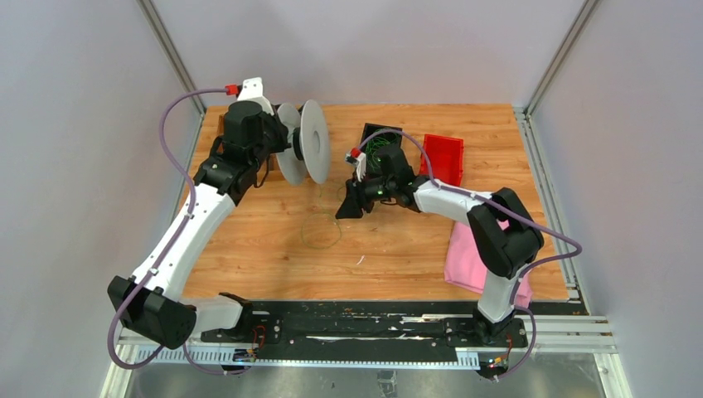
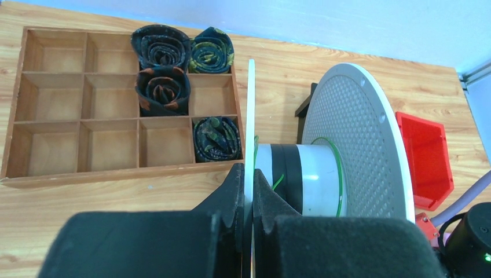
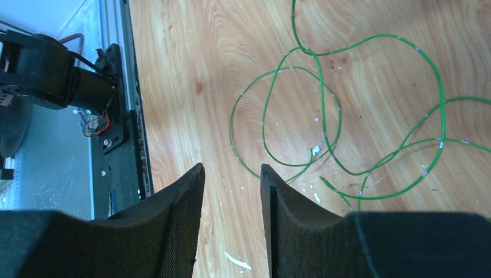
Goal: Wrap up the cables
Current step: Wrap the cable around the cable reel.
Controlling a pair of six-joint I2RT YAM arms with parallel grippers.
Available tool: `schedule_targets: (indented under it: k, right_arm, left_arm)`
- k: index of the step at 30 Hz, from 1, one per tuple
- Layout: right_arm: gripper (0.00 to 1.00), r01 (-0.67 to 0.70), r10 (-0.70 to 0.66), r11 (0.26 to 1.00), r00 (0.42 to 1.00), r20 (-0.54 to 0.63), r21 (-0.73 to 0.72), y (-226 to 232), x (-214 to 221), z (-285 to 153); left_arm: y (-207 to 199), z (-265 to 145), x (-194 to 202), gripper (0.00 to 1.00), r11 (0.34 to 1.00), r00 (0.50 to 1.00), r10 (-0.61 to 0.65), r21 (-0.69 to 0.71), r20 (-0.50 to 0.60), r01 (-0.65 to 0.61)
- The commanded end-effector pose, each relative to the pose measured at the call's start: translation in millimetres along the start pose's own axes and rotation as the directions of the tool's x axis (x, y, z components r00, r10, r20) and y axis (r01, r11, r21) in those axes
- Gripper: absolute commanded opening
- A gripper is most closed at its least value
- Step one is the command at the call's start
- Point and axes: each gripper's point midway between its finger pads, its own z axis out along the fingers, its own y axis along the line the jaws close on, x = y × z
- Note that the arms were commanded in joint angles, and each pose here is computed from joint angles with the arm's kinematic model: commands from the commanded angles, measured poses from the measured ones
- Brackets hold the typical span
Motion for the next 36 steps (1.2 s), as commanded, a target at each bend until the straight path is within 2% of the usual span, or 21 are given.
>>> schedule_targets:
  k: [1, 11, 18, 23, 29, 36]
  right_arm:
    - [0.4, 0.062, -0.064, 0.996, 0.997, 0.031, 0.07, -14.7, -15.4, -2.5]
    - [0.4, 0.064, -0.092, 0.97, 0.99, 0.111, 0.235, -36.5, -61.2, -46.1]
    - [0.41, 0.049, -0.095, 0.93, 0.99, 0.108, 0.364, -65.1, -67.4, -64.6]
    - [0.42, 0.035, -0.067, 0.933, 0.995, 0.077, 0.359, -73.2, -56.5, -61.7]
    - [0.42, -0.029, 0.008, 0.961, 0.997, 0.075, 0.274, -68.6, -39.7, -45.5]
    - [0.42, -0.084, 0.072, 0.954, 0.996, 0.052, 0.287, -78.6, -23.6, -30.5]
  left_arm:
    - [-11.0, -18.5, -47.2, 0.0, 0.996, 0.99, -0.069, 0.064, 0.121, 0.062]
    - [-26.0, -25.5, -64.6, 0.0, 0.987, 0.986, -0.099, 0.143, 0.136, 0.079]
    - [-35.8, -33.7, -75.3, 0.0, 0.979, 0.984, -0.099, 0.192, 0.151, 0.069]
    - [-38.0, -38.1, -80.5, 0.0, 0.976, 0.982, -0.101, 0.205, 0.159, 0.067]
    - [-40.1, -40.0, -83.4, 0.0, 0.974, 0.982, -0.107, 0.216, 0.159, 0.071]
    - [-39.5, -40.1, -83.6, 0.0, 0.973, 0.981, -0.112, 0.218, 0.159, 0.076]
